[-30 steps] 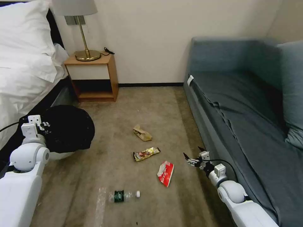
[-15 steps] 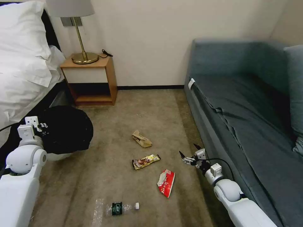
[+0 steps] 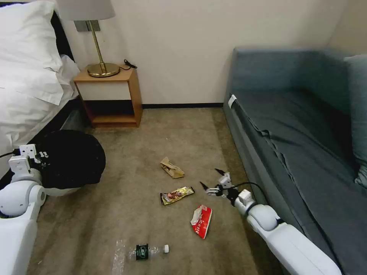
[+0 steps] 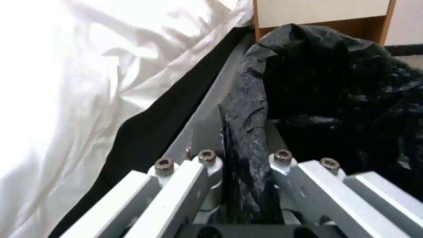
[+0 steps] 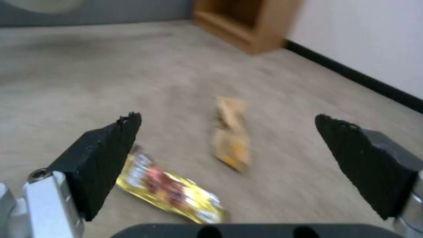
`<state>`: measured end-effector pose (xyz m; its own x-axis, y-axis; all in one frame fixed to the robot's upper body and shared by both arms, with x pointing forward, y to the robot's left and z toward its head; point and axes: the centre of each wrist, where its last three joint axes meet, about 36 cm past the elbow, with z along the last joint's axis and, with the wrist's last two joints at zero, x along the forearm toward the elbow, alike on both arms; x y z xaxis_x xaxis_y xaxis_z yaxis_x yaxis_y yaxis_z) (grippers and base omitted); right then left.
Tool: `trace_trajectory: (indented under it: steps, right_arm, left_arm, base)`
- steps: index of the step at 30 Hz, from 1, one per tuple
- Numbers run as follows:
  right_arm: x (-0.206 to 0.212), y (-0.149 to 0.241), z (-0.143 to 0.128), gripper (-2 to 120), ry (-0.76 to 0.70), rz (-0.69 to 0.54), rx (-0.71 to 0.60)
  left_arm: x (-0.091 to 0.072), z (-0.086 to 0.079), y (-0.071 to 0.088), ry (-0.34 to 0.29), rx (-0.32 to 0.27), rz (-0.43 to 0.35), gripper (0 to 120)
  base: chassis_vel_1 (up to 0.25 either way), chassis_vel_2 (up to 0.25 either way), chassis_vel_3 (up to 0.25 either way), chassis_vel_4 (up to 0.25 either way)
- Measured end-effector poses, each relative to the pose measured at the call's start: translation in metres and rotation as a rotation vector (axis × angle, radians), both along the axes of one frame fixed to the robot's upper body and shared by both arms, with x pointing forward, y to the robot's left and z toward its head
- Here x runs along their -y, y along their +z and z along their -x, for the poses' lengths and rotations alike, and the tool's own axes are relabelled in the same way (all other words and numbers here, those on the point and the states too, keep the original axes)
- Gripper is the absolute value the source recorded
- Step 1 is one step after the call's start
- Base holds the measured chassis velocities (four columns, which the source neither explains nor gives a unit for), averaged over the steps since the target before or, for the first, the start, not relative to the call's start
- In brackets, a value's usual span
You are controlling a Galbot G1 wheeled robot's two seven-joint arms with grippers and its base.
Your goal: Pick up the trash bin, then pick up the garbage on the floor and place it into the trash bin.
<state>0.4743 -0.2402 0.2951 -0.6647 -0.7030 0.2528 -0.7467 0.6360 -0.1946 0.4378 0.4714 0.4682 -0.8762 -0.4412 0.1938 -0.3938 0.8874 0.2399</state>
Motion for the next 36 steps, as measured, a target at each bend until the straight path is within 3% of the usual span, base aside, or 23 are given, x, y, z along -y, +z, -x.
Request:
trace_trajectory:
  steps: [5, 10, 18, 27, 32, 36]
  right_arm:
    - [-0.029, 0.015, -0.017, 100, 0.203, 0.048, -0.076]
    - [-0.04, 0.005, -0.018, 100, 0.314, 0.105, -0.122]
    - [-0.062, -0.032, 0.005, 100, 0.576, 0.224, -0.291]
    - [-0.098, -0.05, 0.028, 100, 0.691, 0.256, -0.383]
    - [-0.116, -0.055, 0.042, 100, 0.736, 0.25, -0.408]
    - [-0.155, -0.062, 0.048, 100, 0.759, 0.204, -0.39]
  left_arm:
    - [0.014, 0.003, -0.005, -0.029, -0.006, 0.007, 7]
    - [0.018, 0.007, -0.01, -0.029, -0.014, 0.009, 7]
    - [0.017, 0.017, -0.013, -0.027, -0.009, -0.018, 7]
    - [0.03, 0.025, 0.002, -0.059, 0.025, -0.032, 7]
    - [0.034, 0.03, 0.001, -0.058, 0.025, -0.031, 7]
    - [0.036, 0.033, -0.004, -0.053, 0.026, -0.025, 7]
  base:
    - [0.0, 0.0, 0.0, 0.0]
    - [0.0, 0.0, 0.0, 0.0]
    - [0.0, 0.0, 0.0, 0.0]
    - [0.0, 0.0, 0.0, 0.0]
    - [0.0, 0.0, 0.0, 0.0]
    - [0.0, 0.0, 0.0, 0.0]
